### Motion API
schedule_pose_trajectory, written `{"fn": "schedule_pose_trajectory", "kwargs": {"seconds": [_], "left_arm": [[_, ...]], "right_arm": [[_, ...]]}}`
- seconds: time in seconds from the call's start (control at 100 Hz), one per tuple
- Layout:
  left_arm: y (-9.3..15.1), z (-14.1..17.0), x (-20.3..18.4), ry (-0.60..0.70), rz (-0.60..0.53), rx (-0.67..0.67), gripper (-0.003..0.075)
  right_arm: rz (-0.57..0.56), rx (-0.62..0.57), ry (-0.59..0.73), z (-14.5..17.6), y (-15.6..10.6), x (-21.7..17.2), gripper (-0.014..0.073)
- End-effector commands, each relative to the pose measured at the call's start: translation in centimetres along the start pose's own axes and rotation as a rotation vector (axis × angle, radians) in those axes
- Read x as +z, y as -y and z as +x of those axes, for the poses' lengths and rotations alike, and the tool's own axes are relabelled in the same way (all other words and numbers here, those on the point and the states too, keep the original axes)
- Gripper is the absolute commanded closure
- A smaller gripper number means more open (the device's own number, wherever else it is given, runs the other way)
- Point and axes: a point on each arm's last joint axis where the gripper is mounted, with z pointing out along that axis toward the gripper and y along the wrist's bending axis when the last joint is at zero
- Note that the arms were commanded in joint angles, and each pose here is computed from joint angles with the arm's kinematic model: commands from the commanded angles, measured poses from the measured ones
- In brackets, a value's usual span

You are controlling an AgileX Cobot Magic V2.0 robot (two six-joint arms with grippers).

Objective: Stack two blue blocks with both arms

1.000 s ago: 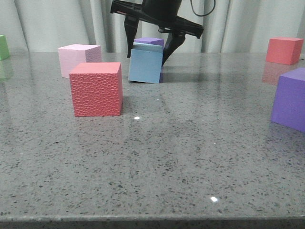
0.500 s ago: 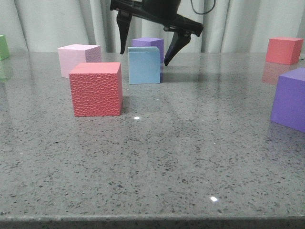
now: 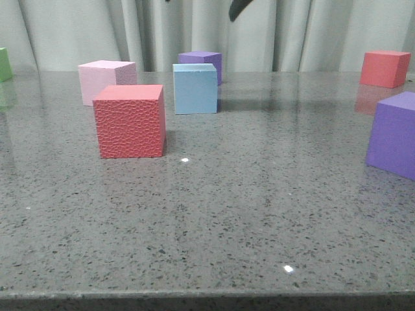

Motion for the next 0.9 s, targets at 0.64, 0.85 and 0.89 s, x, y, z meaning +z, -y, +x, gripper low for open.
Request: {"fn": "schedule_pose_trajectory", "kwargs": {"seconds": [0.64,0.85,0.89], "left_arm": [[0.3,-6.7,9.0,-0.225,-0.039,0.004,0.0156],[0.3,-6.8,11.8,-0.267,-0.037,0.050,0.0156],[0.3,-6.8,12.4,-0.276,-0.036,0.061,0.0156]], "right_arm": [[-0.036,-0.070,0.271,3.4,0.3,-14.1,-0.0059],[-0.052,-0.065,0.318,6.6,1.5,-15.5,-0.0059],[-0.055,-0.065,0.329,7.1,1.7,-15.6,-0.0059]]}}
